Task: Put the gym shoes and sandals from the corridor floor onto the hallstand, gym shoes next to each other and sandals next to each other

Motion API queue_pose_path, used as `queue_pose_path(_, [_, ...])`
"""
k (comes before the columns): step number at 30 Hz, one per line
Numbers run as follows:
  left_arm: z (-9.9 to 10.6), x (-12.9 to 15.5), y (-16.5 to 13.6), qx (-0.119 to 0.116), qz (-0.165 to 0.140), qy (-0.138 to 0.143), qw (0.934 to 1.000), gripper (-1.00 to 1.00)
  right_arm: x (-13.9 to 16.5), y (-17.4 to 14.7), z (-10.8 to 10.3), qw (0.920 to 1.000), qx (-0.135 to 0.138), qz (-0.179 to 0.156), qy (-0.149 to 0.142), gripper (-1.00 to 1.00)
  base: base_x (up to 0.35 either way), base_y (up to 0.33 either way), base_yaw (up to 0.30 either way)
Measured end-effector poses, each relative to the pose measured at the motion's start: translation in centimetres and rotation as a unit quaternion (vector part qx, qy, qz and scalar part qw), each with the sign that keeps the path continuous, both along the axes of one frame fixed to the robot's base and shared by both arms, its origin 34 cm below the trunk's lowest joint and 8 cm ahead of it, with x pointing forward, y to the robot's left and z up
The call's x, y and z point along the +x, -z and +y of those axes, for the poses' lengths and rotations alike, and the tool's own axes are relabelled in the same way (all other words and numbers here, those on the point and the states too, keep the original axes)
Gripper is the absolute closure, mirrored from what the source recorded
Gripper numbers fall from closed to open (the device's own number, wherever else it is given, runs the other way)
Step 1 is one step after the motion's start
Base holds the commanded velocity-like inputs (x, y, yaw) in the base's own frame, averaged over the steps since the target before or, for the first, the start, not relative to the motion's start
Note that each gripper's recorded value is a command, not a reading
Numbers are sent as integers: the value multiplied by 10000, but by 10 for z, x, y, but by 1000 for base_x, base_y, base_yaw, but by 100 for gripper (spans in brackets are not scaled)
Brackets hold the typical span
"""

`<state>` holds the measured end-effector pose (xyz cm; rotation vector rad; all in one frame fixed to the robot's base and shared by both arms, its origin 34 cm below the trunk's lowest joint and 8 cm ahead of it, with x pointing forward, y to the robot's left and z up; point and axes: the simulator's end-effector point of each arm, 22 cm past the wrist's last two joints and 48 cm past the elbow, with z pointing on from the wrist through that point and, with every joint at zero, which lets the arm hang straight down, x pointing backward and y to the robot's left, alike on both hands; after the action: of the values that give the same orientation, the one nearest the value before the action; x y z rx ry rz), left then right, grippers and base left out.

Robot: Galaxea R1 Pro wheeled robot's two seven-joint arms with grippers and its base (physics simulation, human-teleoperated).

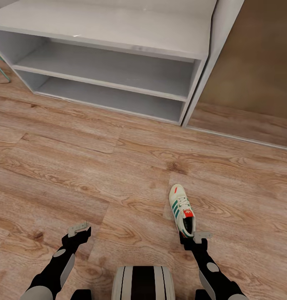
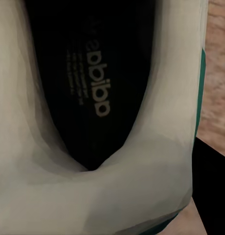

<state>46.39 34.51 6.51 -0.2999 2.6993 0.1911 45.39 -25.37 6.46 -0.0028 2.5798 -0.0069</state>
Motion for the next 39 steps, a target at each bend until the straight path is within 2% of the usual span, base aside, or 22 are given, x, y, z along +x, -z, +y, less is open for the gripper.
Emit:
queue_pose_path(2, [0, 0, 0, 0, 0, 0, 10000, -100, 0, 0, 0, 10000, 4, 0, 4, 100, 0, 0, 0])
queue_pose_path(3, [7, 1, -2, 48, -12, 9, 10000, -100, 2, -2, 0, 10000, 7, -23, 2, 100, 0, 0, 0])
queue_pose_path(25, [20, 37, -43, 147, -463, 24, 9988, -100, 40, -40, 1, 9988, 5, -484, -9, 100, 0, 0, 0])
queue_pose_path(31, [40, 46, -57, 280, -575, 38, 9979, -100, 52, -51, 2, 9981, 7, -611, -16, 100, 0, 0, 0])
queue_pose_path(39, [43, 56, -72, 301, -725, 28, 9969, -100, 61, -64, 2, 9974, 8, -720, -7, 100, 0, 0, 0])
